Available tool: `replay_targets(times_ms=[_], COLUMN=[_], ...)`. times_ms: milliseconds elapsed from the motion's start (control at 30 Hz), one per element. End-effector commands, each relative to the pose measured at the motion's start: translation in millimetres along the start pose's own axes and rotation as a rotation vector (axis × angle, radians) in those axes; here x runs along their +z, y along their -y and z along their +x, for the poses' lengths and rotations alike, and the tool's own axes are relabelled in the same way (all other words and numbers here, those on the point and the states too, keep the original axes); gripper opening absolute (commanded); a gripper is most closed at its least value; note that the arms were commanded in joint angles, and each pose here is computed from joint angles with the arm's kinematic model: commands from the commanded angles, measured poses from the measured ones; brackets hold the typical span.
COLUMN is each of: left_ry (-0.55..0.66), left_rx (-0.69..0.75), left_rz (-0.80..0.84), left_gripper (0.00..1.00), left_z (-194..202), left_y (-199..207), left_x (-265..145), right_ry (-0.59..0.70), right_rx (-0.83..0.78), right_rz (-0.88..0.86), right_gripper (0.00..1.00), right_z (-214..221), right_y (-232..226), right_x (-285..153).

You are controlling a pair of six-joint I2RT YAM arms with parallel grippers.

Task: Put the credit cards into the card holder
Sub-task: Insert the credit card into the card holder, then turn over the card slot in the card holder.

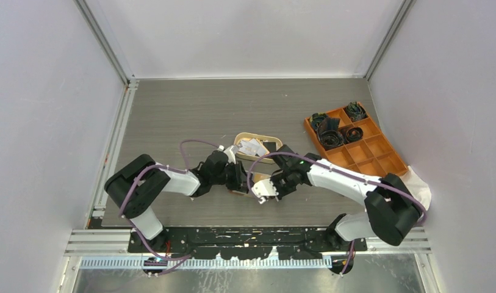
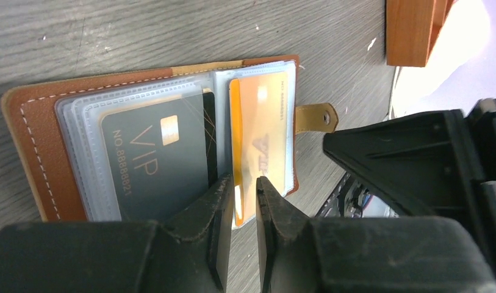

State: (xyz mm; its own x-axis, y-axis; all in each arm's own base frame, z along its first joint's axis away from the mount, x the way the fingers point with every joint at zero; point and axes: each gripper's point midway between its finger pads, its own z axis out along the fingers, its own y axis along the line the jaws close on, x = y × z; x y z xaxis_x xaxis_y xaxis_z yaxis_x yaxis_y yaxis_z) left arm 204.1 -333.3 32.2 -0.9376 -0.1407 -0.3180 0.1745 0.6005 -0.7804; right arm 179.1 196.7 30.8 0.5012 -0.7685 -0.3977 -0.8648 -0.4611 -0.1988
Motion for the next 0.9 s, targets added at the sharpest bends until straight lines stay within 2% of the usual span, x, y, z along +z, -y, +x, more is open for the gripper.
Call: replay_targets(times_ms=[0, 200, 300, 433, 533, 600, 767, 867], left_ry=[0.131, 0.265, 0.347, 0.434, 0.502, 0.517, 0.510, 0.476], left_rx=[0.069, 0.236, 0.334, 0.407, 0.389, 0.381, 0.342, 0.298], left_rz=[0.098, 0.047, 0.028, -0.045, -0.106, -0.111, -0.105, -0.115], left_gripper=[0.22, 0.25, 0.28, 0.51, 0.74, 0.83, 0.80, 0.74], left_z=[-25, -42, -50, -53, -55, -53, -46, -42], left_y=[29, 36, 38, 18, -1, -7, -16, -22], left_x=[-11, -55, -80, -103, -118, -124, -125, -117], right_ry=[0.118, 0.372, 0.394, 0.314, 0.235, 0.182, 0.082, 0.038], right_rx=[0.078, 0.144, 0.136, 0.118, 0.106, 0.104, 0.112, 0.114], right_rz=[0.083, 0.042, 0.003, -0.011, -0.013, -0.017, 0.011, 0.039], right_gripper=[0.13, 0.14, 0.14, 0.12, 0.11, 0.10, 0.09, 0.09], right_z=[-25, -67, -70, -68, -63, -58, -46, -38], right_y=[18, 5, -4, -4, -2, 0, 9, 14], right_x=[-36, -49, -33, -8, 9, 18, 28, 28])
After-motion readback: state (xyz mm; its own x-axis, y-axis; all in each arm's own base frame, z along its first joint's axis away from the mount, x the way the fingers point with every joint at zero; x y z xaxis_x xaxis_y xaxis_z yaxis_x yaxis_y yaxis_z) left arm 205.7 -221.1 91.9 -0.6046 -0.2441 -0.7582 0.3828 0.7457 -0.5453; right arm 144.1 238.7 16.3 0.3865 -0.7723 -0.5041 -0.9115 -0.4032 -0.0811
